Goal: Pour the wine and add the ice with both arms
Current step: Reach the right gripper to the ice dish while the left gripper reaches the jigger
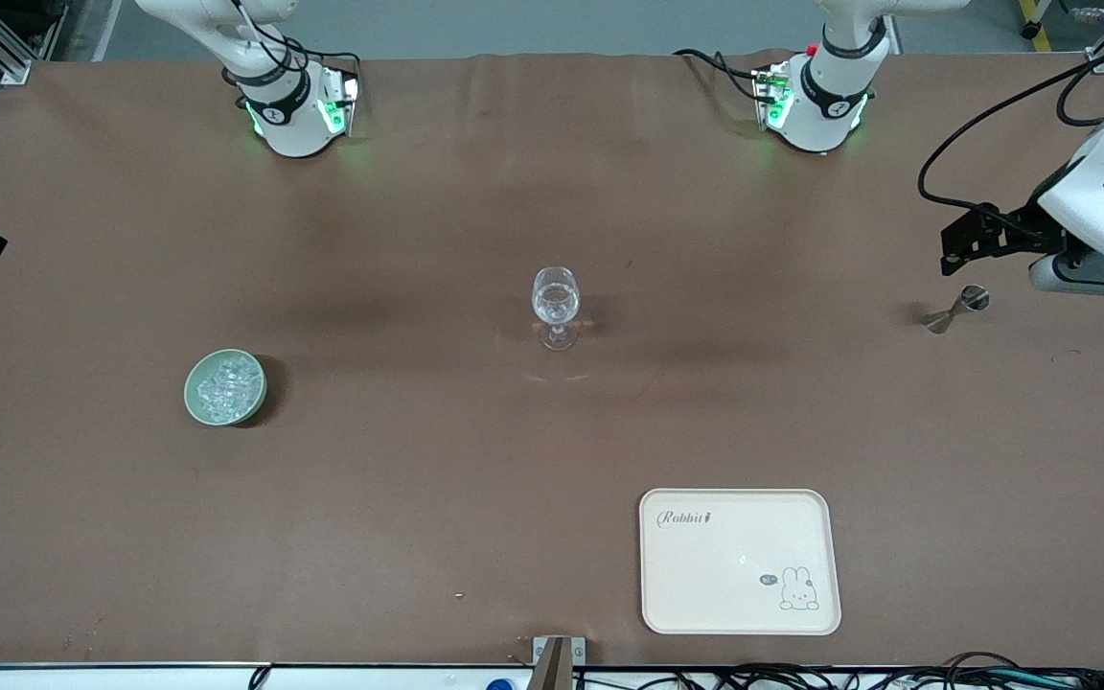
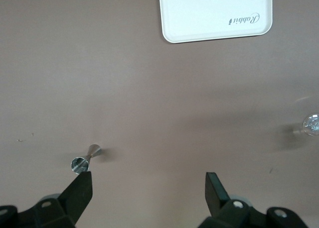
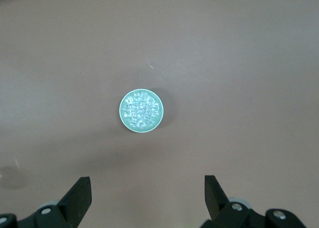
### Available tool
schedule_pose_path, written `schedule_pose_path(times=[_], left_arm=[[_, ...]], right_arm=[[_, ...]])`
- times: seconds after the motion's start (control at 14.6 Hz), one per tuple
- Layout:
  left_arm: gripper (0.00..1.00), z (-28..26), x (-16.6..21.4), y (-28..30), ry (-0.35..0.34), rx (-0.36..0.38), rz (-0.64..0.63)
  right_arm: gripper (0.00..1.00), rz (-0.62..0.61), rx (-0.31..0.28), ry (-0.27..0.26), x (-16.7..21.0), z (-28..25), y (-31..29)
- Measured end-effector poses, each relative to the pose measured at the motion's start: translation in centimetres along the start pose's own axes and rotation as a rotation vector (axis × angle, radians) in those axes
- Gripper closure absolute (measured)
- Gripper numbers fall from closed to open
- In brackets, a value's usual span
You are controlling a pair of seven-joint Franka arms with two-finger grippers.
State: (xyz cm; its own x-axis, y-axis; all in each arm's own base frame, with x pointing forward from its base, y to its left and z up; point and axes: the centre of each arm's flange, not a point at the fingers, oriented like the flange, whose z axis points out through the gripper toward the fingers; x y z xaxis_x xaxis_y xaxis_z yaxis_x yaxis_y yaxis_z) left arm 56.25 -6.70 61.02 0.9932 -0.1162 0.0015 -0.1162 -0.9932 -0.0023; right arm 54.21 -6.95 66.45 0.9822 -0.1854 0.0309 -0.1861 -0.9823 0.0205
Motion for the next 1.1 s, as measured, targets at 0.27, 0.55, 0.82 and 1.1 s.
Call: schedule_pose_path(times=[0.27, 0.55, 0.82, 1.1], left_arm=[[0.0, 2.7, 1.2, -3.7, -0.045, -0.009, -0.074], [0.0, 7.6, 1.6, -14.3, -0.113, -0.16, -0.347], [0.0, 13.9, 2.3, -22.6, -0.2, -0.227, -0.667], [0.0, 20.1, 3.1, -26.8, -0.285, -0.283, -0.827]], right_arm=[[0.0, -0.008, -0.002, -0.027, 0.1, 0.7, -0.1], [0.0, -0.068, -0.008, -0.09, 2.0, 5.2, -0.6], [0.0, -0.101, -0.015, -0.132, 4.8, 14.9, -2.5], [0.0, -0.128, -0.015, -0.105, 4.8, 24.7, -3.7]])
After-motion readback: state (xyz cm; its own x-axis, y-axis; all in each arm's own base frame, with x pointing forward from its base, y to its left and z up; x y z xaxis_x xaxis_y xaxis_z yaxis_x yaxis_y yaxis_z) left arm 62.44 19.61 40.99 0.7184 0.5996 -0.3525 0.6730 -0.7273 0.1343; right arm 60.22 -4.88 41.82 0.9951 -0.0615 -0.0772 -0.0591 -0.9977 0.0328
